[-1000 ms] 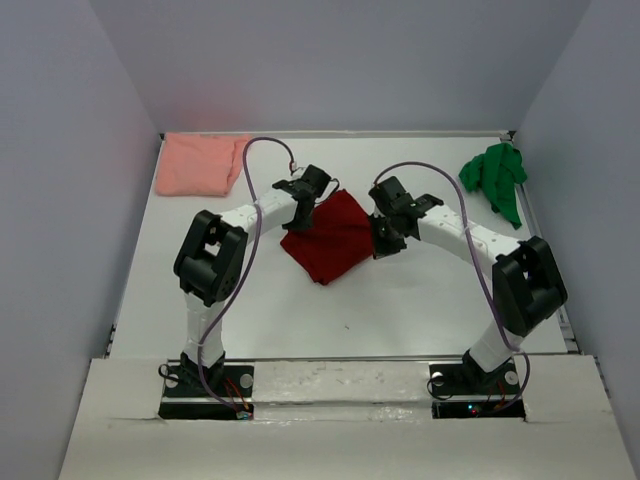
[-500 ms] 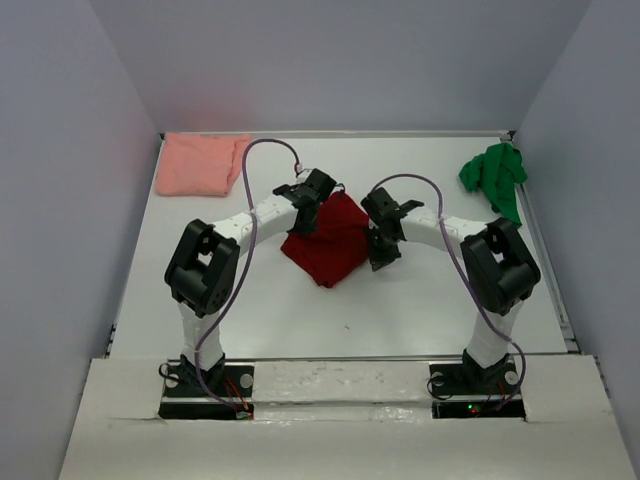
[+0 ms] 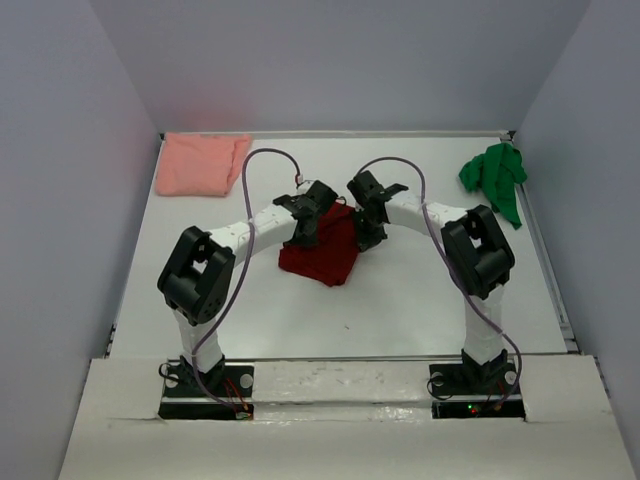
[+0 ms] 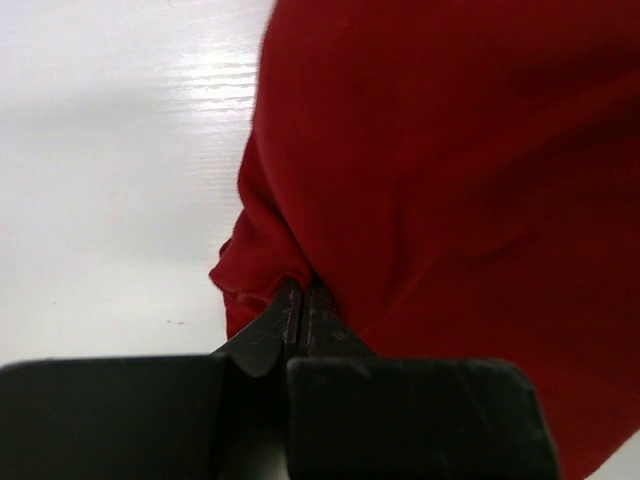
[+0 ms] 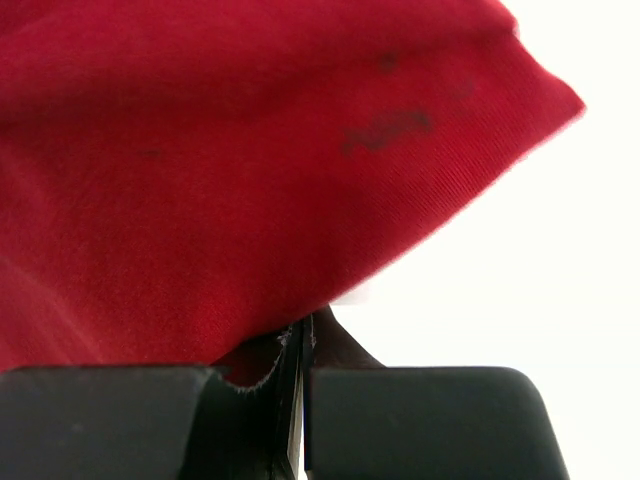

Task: Fold and stack the t-shirts
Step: Fold the tshirt

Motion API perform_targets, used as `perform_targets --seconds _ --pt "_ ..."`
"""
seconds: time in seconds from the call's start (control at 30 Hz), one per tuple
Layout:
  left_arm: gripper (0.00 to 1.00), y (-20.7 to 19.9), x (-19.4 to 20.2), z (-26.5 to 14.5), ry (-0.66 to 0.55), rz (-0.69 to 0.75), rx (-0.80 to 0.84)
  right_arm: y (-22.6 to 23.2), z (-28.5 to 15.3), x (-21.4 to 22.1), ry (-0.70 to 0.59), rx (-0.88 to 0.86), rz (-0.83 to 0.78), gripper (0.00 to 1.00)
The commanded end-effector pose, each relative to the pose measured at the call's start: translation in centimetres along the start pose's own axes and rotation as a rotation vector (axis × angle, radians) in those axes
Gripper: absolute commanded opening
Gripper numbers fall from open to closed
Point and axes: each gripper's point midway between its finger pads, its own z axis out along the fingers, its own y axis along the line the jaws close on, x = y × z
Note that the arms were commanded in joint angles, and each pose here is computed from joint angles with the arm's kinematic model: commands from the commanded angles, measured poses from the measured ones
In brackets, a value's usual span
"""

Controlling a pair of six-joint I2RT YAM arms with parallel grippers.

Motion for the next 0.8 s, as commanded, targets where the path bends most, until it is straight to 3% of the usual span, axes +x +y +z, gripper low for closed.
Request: perform_targets --seconds 0.0,0.63,0.77 --pt "0.00 -1.4 -0.2 -2.5 -0.039 -0.012 0.054 -0.2 1.1 -2.5 -0.038 0.062 -0.046 0.00" --pt "0.00 -5.0 2.0 -5.4 -0.034 0.013 0.165 0.1 0.9 -12.1 -0.099 -0.040 -0.021 0.00" --pt "0.00 -6.0 2.0 -6.0 -0.038 0.015 0.195 -1.8 0.3 -13.6 -0.107 0.005 0.060 0.00"
